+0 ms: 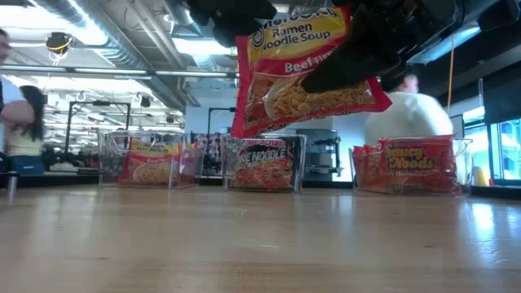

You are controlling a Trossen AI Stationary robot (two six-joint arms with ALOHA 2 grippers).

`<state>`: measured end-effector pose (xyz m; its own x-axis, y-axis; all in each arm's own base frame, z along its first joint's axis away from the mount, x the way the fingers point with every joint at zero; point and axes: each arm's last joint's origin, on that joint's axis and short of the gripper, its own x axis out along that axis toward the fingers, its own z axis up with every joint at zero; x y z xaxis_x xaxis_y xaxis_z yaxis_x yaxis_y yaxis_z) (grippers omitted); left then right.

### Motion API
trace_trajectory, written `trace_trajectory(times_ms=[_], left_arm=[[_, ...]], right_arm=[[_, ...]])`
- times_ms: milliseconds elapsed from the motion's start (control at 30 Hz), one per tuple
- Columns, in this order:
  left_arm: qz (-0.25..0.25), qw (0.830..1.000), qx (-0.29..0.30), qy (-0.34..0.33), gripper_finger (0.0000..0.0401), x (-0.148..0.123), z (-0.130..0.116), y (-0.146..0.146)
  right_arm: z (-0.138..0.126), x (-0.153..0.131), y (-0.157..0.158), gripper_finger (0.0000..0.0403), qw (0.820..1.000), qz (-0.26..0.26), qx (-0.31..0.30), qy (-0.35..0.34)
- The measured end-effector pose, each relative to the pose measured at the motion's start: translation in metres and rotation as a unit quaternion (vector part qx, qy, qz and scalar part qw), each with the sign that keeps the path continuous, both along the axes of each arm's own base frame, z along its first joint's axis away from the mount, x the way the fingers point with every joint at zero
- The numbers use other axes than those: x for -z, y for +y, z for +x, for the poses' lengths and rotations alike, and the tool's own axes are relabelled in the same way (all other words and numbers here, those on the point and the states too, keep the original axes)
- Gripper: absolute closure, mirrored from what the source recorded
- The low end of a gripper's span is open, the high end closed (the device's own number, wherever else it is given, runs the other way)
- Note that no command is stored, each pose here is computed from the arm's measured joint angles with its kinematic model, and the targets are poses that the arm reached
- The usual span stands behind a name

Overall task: Sort Maruchan noodles
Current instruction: Put the red noodle pack into the left transparent bin

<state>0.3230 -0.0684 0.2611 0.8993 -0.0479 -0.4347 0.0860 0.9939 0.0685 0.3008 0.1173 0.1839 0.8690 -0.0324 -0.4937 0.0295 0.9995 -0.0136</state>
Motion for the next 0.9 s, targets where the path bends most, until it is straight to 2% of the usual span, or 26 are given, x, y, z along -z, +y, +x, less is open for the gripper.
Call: trace_trajectory(times_ms=[133, 433, 733, 900], left_arm=[[-0.016, 0.997, 0.022, 0.076, 0.0077, -0.007, 0.018, -0.006], [0.005, 0.989, 0.024, 0.144, 0.0077, 0.002, 0.048, -0.013], [0.013, 0.983, 0.015, 0.181, 0.0079, 0.027, 0.06, -0.011], [0.024, 0.981, 0.018, 0.19, 0.0111, 0.034, 0.062, -0.011]], right_arm=[[0.0, 0.0, 0.0, 0.0242, 1.0, 0.0, 0.0, 0.001], [0.0, 0.0, 0.0, 0.0242, 1.0, 0.001, 0.0, 0.001], [0.0, 0.0, 0.0, 0.0242, 1.0, 0.001, 0.0, 0.001], [0.0, 0.001, 0.0, 0.0242, 1.0, 0.001, -0.002, 0.002]])
